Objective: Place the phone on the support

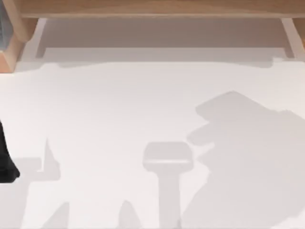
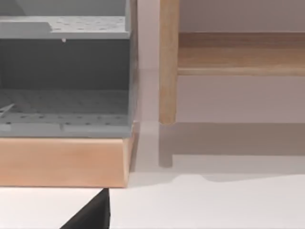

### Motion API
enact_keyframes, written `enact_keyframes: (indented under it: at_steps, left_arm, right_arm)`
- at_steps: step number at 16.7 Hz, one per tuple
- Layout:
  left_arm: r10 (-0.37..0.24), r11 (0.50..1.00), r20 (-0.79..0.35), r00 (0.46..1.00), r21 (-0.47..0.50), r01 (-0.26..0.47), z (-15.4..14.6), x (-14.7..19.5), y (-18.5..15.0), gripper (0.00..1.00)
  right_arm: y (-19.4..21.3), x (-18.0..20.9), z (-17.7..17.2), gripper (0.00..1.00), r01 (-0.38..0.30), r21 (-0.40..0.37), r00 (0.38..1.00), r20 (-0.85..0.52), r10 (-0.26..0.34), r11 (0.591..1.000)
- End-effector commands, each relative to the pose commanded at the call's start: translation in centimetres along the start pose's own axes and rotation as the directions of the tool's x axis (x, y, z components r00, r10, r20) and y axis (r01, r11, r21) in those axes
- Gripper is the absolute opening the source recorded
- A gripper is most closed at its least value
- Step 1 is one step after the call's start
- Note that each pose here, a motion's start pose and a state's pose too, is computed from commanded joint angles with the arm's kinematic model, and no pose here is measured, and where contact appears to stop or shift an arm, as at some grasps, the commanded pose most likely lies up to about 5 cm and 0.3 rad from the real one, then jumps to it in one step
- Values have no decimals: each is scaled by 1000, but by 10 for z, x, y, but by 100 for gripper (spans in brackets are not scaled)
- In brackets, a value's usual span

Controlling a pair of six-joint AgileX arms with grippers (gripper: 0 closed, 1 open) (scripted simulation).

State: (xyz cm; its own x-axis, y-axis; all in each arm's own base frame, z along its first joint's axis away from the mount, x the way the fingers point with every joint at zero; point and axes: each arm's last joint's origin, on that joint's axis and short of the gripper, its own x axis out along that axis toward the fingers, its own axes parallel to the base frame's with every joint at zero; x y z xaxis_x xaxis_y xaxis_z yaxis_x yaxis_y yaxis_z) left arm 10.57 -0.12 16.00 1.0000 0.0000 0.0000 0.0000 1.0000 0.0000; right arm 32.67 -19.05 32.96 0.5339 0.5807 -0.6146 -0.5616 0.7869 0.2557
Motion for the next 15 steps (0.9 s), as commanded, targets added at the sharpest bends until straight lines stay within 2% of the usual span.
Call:
enact_keyframes:
  at_steps: [5, 9, 12, 15]
  left_arm:
    - [0, 1000, 0, 1000, 0, 0, 0, 0, 0, 100]
    - [0, 1000, 0, 1000, 0, 0, 0, 0, 0, 100]
    - [0, 1000, 0, 1000, 0, 0, 0, 0, 0, 100]
    - [0, 1000, 0, 1000, 0, 0, 0, 0, 0, 100]
  right_arm:
    - [-24, -73, -106, 0, 143, -104, 977, 173, -124, 984]
    - [-22, -96, -183, 0, 238, -125, 946, 253, -201, 963]
    - [-17, -99, -218, 0, 272, -118, 931, 283, -230, 955]
    - [-15, -99, -227, 0, 279, -114, 927, 291, -237, 953]
